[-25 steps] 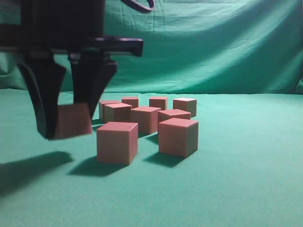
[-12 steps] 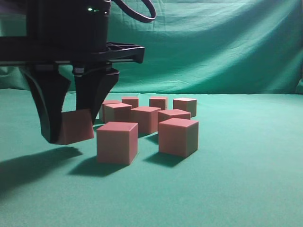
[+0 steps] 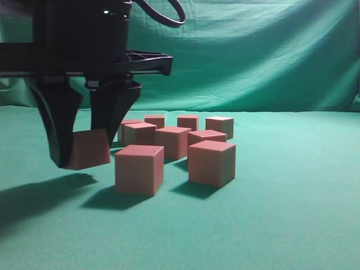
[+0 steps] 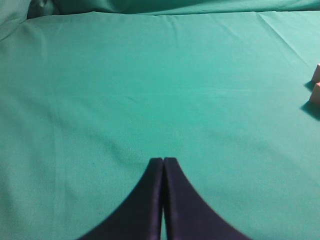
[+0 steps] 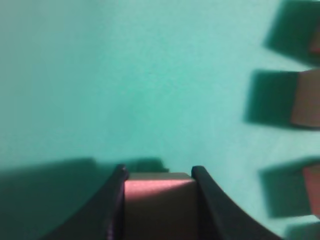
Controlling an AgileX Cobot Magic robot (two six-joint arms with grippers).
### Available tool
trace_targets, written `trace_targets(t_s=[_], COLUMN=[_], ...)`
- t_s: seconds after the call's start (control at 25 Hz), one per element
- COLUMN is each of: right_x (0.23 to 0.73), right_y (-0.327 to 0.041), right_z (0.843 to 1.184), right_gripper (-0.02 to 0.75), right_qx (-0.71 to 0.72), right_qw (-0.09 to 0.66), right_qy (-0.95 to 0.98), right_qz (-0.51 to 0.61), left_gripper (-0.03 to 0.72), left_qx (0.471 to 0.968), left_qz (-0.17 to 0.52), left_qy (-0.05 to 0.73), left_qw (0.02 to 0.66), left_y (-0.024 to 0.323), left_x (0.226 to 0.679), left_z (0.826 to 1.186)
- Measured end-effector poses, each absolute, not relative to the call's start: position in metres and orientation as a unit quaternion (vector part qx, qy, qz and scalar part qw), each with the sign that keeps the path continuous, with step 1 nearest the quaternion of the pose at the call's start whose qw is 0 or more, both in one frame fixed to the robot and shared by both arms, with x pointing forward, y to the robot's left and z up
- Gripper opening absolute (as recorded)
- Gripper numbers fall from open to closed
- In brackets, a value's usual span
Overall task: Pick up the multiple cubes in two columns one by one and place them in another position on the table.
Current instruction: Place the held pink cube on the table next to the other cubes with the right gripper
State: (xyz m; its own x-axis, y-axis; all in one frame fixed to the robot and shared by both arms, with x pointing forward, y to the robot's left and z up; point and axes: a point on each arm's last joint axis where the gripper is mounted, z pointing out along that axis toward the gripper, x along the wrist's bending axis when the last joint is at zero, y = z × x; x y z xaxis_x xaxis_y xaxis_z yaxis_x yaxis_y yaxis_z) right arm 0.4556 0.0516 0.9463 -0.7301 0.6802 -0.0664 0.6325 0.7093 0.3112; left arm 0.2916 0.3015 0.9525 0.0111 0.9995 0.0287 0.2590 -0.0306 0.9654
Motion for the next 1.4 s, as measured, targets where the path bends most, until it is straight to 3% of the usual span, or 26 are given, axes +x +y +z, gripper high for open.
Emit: trace_targets(t_s=[1.4], right_x=[0.4562], right_y=[0.0522], right_z=[0.9403], right_gripper=[0.249], right_qx=[0.365], right_qw=[0.082], right_qy=[0.918], right_qz=[0.130], left_gripper=[0.000], left_qx=[0.570], left_qz=[0.436], left_qy=[0.552], left_qw=[0.425], left_y=[0.3015], left_x=[0.2916], left_z=[0.9525])
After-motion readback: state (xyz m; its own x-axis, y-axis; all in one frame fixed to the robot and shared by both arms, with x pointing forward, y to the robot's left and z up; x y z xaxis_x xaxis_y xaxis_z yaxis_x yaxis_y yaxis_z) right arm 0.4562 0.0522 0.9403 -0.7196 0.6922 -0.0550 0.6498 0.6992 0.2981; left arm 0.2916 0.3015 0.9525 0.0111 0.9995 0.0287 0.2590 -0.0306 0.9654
